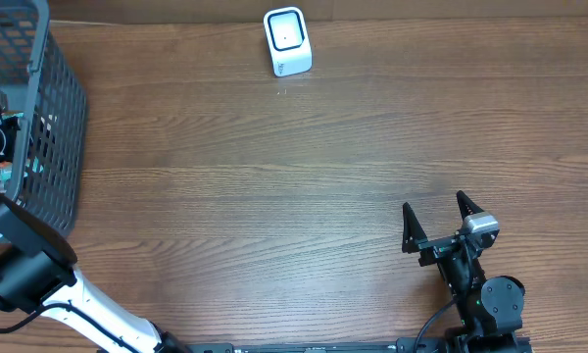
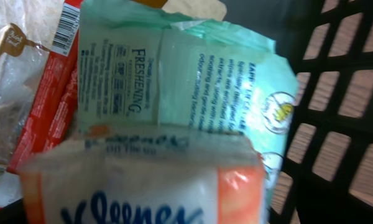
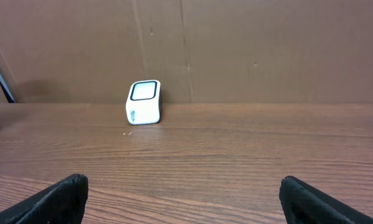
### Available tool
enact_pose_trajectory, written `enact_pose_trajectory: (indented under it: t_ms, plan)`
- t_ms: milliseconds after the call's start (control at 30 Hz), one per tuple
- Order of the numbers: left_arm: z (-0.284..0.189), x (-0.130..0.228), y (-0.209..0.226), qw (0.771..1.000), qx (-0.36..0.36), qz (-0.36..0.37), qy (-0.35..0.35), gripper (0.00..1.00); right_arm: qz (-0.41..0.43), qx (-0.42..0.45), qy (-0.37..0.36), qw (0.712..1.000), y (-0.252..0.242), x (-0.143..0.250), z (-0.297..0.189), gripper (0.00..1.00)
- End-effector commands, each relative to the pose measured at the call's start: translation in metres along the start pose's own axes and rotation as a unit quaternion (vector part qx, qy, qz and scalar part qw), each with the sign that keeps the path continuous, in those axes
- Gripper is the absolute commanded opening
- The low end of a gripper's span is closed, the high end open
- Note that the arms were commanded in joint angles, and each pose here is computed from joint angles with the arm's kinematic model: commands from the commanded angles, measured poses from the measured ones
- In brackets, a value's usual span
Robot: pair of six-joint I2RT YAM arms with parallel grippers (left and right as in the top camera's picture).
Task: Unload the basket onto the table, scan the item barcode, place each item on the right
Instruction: 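Move the left gripper into the grey basket toward the items, then grasp the green wipes pack and Kleenex pack with the left gripper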
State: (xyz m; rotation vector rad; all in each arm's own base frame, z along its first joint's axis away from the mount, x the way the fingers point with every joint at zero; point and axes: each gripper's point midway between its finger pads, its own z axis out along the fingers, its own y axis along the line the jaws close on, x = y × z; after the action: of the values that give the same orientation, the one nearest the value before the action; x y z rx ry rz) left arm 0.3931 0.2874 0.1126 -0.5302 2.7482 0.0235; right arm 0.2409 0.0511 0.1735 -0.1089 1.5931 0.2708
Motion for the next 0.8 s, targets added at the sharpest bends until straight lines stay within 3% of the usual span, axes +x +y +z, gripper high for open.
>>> enact_pose_trajectory:
  t_ms: [0, 467, 633, 767]
  plan:
    - [0.006, -0.003, -0.002, 1.0, -0.013, 0.023, 0.004, 1.0, 0.002, -0.001, -0.002, 1.0, 0.0, 0.002, 0.0, 1.0]
    - [0.031, 0.008, 0.0, 1.0, -0.017, 0.009, 0.006, 1.0, 0.002, -0.001, -0.002, 1.0, 0.0, 0.002, 0.0, 1.0]
    - [0.033, 0.009, 0.0, 1.0, -0.016, 0.008, 0.006, 0.75, 0.002, -0.001, -0.002, 1.0, 0.0, 0.002, 0.0, 1.0]
    - [0.032, 0.011, 0.0, 1.0, -0.015, 0.008, 0.01, 0.67, 0.002, -0.001, -0.002, 1.0, 0.0, 0.002, 0.0, 1.0]
